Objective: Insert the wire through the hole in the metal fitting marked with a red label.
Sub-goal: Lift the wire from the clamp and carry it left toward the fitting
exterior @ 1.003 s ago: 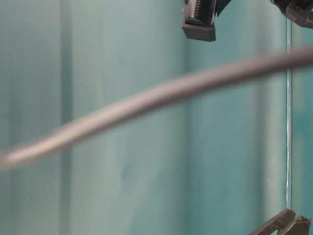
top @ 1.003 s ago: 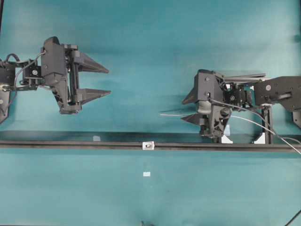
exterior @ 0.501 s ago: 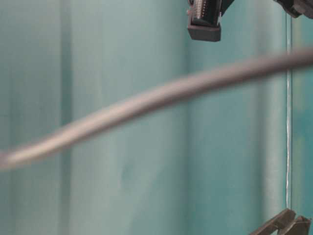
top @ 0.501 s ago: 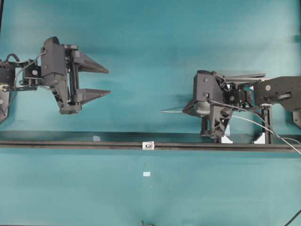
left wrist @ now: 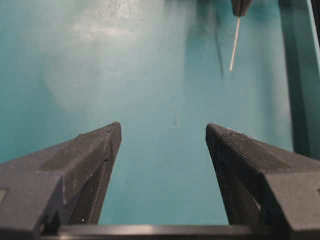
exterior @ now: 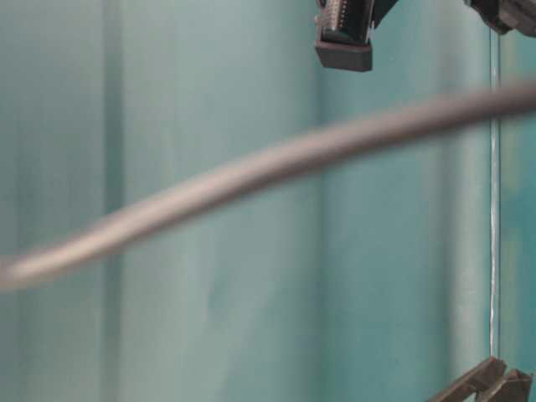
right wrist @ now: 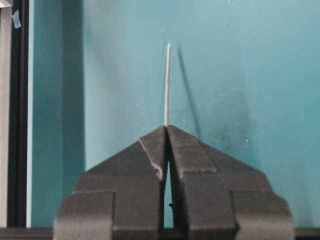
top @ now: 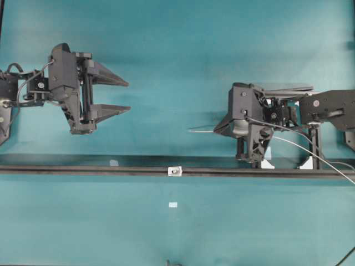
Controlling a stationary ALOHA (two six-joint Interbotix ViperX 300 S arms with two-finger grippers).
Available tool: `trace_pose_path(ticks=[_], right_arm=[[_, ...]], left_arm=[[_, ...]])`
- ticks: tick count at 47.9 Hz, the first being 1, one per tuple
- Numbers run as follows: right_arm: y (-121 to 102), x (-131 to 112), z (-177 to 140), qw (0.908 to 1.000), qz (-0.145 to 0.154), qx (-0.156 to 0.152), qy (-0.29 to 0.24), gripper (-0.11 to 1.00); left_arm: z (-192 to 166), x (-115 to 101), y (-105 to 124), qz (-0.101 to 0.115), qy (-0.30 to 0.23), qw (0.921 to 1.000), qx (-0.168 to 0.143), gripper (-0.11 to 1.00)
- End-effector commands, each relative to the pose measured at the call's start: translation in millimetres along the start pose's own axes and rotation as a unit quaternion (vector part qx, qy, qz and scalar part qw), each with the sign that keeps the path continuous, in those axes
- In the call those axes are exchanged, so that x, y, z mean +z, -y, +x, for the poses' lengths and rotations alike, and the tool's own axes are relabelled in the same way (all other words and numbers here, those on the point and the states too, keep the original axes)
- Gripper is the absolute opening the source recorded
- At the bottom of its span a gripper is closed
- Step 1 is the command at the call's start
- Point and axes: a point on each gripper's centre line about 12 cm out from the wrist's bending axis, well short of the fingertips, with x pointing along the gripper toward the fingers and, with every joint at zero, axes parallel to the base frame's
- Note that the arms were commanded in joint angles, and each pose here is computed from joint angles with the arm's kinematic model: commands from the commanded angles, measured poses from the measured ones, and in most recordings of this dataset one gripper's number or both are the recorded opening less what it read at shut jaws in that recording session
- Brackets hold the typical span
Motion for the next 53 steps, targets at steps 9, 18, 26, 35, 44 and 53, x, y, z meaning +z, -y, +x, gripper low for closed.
trace_pose_path(ticks=[9,18,26,35,44,53], right_arm=[[-7.6,25.5,-17.1,0.9986,-0.020,0.015,0.047,-0.01],[-8.5,34.1,-30.5,0.9973,-0.033,0.018,0.063,-0.01],[-8.7,38.1,-42.6,0.9967,-0.045,0.016,0.065,-0.01],[-5.6,40.4,-53.5,0.9969,-0.056,0.006,0.056,-0.01],[-6.2,42.8,-64.3,0.9959,-0.066,0.006,0.063,-0.01],[-5.9,40.1,-71.8,0.9949,-0.063,0.011,0.078,-0.01]], left_arm=[[0.7,10.0,-0.3,-0.004,0.018,0.9998,0.001,0.96],[0.1,11.0,-0.3,-0.005,0.020,0.9998,0.001,0.96],[0.1,11.2,-0.3,-0.005,0.021,0.9998,0.001,0.96],[0.1,11.0,-0.3,-0.005,0.020,0.9998,0.001,0.96],[0.3,12.8,-0.3,-0.005,0.023,0.9997,0.001,0.96],[1.4,15.7,-0.2,-0.005,0.027,0.9996,0.001,0.96]])
